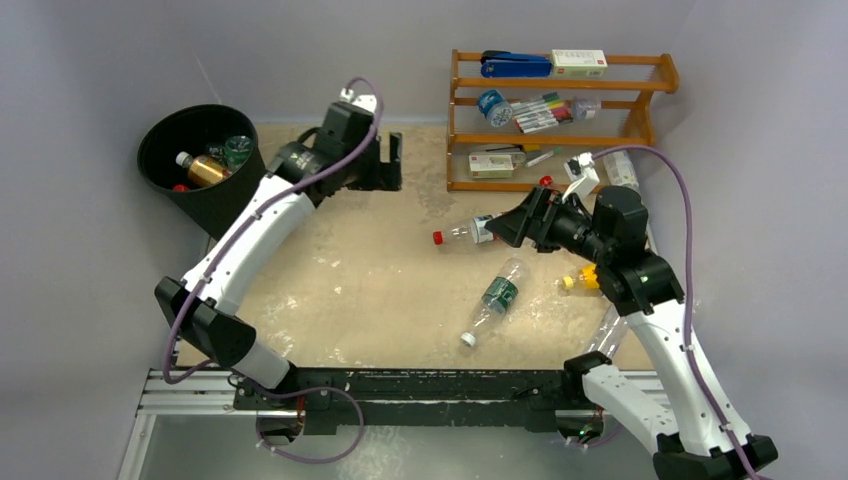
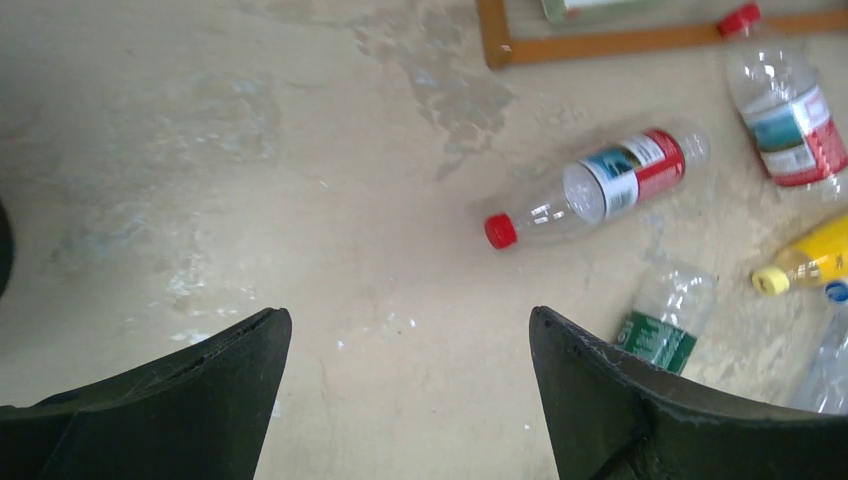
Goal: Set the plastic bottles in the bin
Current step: Place the plastic bottle in the trash bin, then pick up the plastic bottle at the center of the board.
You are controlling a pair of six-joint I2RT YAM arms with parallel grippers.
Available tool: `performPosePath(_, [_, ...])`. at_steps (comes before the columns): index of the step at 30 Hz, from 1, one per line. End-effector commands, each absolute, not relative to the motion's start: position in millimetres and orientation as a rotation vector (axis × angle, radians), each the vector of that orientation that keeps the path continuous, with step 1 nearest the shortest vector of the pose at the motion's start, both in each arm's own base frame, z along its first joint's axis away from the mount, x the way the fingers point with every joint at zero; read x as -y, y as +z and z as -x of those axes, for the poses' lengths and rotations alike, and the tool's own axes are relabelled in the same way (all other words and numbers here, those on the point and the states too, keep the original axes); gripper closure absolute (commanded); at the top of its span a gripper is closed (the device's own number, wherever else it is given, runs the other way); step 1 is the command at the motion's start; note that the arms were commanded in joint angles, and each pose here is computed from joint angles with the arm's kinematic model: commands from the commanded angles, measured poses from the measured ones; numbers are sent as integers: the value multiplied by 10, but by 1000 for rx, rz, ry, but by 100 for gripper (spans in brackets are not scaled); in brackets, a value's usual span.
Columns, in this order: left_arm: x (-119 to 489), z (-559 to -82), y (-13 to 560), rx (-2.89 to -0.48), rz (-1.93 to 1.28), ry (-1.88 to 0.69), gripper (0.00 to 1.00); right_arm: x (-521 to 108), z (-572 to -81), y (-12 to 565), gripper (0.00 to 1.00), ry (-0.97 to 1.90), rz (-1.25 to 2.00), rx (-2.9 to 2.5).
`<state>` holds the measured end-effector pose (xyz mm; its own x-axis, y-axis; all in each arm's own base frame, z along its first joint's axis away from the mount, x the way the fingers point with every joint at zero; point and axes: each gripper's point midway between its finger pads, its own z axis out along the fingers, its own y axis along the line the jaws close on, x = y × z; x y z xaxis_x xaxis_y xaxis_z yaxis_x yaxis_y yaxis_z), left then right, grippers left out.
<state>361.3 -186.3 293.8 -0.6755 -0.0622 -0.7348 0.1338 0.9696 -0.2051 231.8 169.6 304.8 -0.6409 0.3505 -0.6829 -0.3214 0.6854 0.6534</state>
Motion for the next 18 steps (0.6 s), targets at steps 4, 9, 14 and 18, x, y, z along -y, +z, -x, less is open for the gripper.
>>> performPosePath(4, [2432, -3480, 2741, -2228, -255, -312, 11, -1649, -2204, 3181, 0, 1013, -53, -1984])
performPosePath(9, [2759, -3484, 2503, -2198, -458, -238, 12, -1636, -2172, 3194, 0, 1014, -55, -1980])
performPosePath(14, [3025, -3519, 2253, -2177, -635, -214, 12, -1614, -2129, 3198, 0, 1010, -58, -1974])
performPosePath(18, [3218, -3535, 2044, -2166, -728, -238, 12, -1600, -2107, 3182, 0, 1005, -63, -1976])
